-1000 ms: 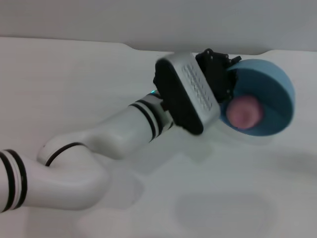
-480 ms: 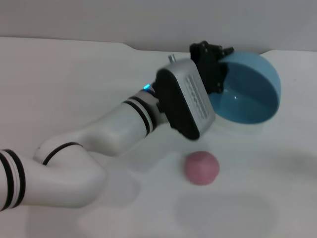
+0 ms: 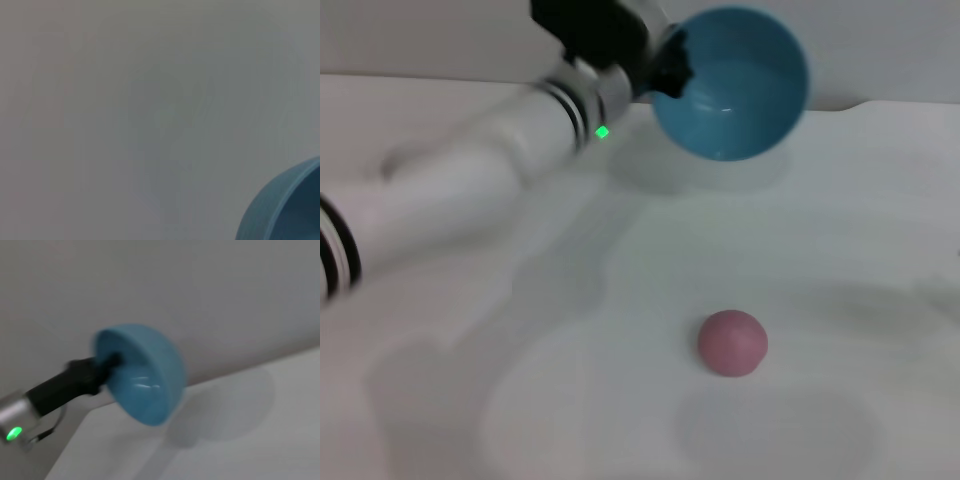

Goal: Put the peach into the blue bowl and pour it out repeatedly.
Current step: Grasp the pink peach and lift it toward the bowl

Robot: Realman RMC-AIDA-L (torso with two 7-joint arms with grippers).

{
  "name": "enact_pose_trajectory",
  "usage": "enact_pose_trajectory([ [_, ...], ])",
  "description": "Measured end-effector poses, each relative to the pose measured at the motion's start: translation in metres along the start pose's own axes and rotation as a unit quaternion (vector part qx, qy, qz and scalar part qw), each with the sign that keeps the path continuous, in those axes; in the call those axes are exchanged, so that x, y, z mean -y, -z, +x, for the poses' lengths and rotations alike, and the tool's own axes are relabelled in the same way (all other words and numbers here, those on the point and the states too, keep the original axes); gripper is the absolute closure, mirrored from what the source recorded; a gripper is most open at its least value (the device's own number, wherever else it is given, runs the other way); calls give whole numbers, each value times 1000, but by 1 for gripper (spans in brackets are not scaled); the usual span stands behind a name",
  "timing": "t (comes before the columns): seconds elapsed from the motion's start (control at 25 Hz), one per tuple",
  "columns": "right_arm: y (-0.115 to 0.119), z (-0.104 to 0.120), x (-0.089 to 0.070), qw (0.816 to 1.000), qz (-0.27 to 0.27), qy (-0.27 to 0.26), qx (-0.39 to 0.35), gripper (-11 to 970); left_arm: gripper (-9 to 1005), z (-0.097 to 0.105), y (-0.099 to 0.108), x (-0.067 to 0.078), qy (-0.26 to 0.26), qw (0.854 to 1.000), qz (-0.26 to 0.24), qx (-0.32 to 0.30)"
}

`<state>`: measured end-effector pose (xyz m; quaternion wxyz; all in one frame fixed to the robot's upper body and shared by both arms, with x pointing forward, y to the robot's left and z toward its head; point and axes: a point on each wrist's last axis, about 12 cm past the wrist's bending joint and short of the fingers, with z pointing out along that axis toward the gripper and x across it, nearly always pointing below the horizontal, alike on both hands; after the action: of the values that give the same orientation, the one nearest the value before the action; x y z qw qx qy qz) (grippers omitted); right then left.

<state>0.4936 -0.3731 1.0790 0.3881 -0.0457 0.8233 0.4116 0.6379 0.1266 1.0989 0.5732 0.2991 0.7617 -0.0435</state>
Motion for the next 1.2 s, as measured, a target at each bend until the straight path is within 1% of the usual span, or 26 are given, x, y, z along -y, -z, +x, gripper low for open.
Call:
enact_pose_trajectory([
  [0.08, -14, -3, -5, 999, -18, 37, 3, 573, 998, 0, -5, -18, 48, 997, 23, -57],
  [0.2, -37, -7, -6, 997, -32, 60, 30, 572, 998, -1, -5, -38, 103, 988, 52, -106],
  [0.32, -65, -9, -13, 991, -53, 114, 35, 572, 998, 2, 0, -54, 128, 981, 64, -130],
  [0.4, -84, -11, -22, 985, -76, 154, 14, 571, 998, 4, 5, -64, 145, 976, 73, -148],
  [0.44, -91, -12, -26, 982, -89, 166, -4, 571, 998, 4, 5, -64, 145, 976, 73, -148],
  [0.48, -109, -16, -39, 972, -119, 195, -52, 570, 998, 4, 16, -80, 172, 966, 92, -171],
  [0.52, -109, -16, -39, 972, -119, 195, -52, 570, 998, 4, 16, -80, 172, 966, 92, -171],
  [0.6, -122, -17, -49, 962, -140, 213, -100, 570, 998, 4, 21, -85, 178, 963, 96, -176],
  [0.68, -133, -18, -55, 955, -142, 223, -135, 569, 997, 3, 29, -93, 187, 960, 103, -183],
  [0.84, -151, -18, -57, 949, -116, 237, -176, 386, 997, 5, 43, -103, 194, 953, 100, -210],
  [0.88, -154, -16, -57, 947, -109, 240, -184, 340, 997, 6, 46, -104, 194, 951, 99, -220],
  [0.92, -158, -15, -57, 946, -102, 242, -190, 331, 997, 6, 49, -104, 193, 949, 100, -230],
  [0.96, -161, -13, -58, 944, -97, 246, -199, 322, 997, 8, 53, -103, 193, 943, 104, -250],
  [1.0, -163, -11, -58, 943, -95, 247, -203, 312, 998, 8, 53, -103, 193, 943, 104, -250],
  [1.16, -177, -3, -62, 940, -93, 241, -222, 275, 998, 11, 58, -98, 199, 933, 124, -274],
  [1.2, -183, 1, -63, 937, -87, 245, -235, 266, 998, 11, 58, -96, 201, 931, 128, -277],
])
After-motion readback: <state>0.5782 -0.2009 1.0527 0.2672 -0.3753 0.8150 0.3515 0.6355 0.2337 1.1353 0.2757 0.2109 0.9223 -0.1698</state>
